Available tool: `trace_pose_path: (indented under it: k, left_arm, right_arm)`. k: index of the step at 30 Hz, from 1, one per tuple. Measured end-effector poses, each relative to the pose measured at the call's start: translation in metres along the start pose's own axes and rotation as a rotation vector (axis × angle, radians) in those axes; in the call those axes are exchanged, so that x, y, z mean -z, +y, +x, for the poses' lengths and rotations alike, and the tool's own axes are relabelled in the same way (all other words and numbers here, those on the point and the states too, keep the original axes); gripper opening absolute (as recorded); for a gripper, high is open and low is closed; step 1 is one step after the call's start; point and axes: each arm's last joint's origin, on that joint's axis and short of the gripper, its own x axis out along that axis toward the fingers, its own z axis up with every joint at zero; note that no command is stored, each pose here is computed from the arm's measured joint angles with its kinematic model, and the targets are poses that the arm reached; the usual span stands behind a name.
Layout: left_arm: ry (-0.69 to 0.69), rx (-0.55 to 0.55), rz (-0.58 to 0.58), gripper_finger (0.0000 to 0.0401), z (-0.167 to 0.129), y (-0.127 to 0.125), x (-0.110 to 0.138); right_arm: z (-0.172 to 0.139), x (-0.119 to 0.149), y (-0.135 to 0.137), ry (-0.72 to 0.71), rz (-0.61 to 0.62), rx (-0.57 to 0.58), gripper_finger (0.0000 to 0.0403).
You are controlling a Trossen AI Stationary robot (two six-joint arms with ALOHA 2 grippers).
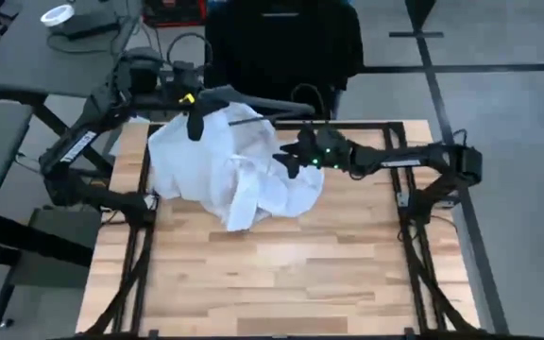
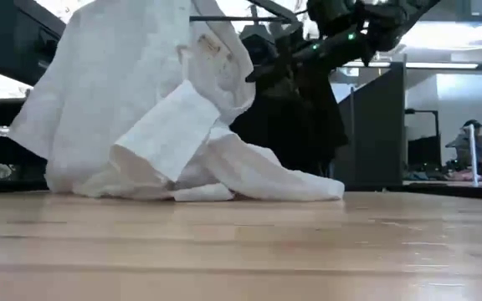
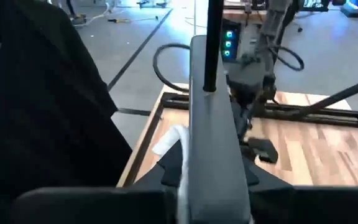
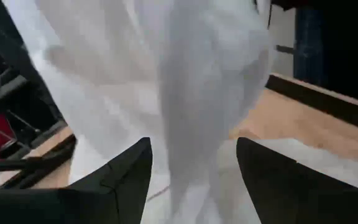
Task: Hang clothes
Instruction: Hang the white polo on the rack
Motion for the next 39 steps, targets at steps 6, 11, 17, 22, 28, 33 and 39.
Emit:
trace_pose_path:
  k: [6, 11, 17, 22, 28, 33, 39]
  left_arm:
    - [-0.002, 0.002, -0.014, 0.0030, 0.000, 0.000, 0.000]
    - [-0.014, 0.011, -0.016, 0.0030, 0.000, 0.000, -0.001]
    - [-0.040, 0.013, -0.013, 0.0030, 0.003, 0.000, -0.004]
    - [0.014, 0.022, -0.019, 0.0030, 0.005, -0.001, 0.002]
    - [0.137, 0.043, -0.008, 0.0030, 0.004, -0.003, 0.014]
    - [0.201, 0.018, 0.016, 0.0030, 0.004, -0.002, 0.020]
    - [0.264, 0.019, 0.032, 0.0030, 0.007, -0.001, 0.028]
  right_arm:
    - [0.014, 0.009, -0.012, -0.016, 0.032, 0.040, 0.0216]
    - [0.020, 0.003, -0.017, -0.103, 0.095, 0.013, 0.0189]
    - [0.035, 0.000, -0.018, -0.112, 0.121, 0.004, 0.0096]
    - [0.030, -0.013, -0.038, -0.082, 0.107, 0.046, 0.0010]
    - [-0.005, -0.049, -0.069, -0.046, 0.006, 0.109, 0.0001]
    - [-0.032, -0.070, -0.084, -0.030, -0.016, 0.114, 0.0000]
    - [-0.054, -0.085, -0.088, -0.072, -0.032, 0.143, 0.0000]
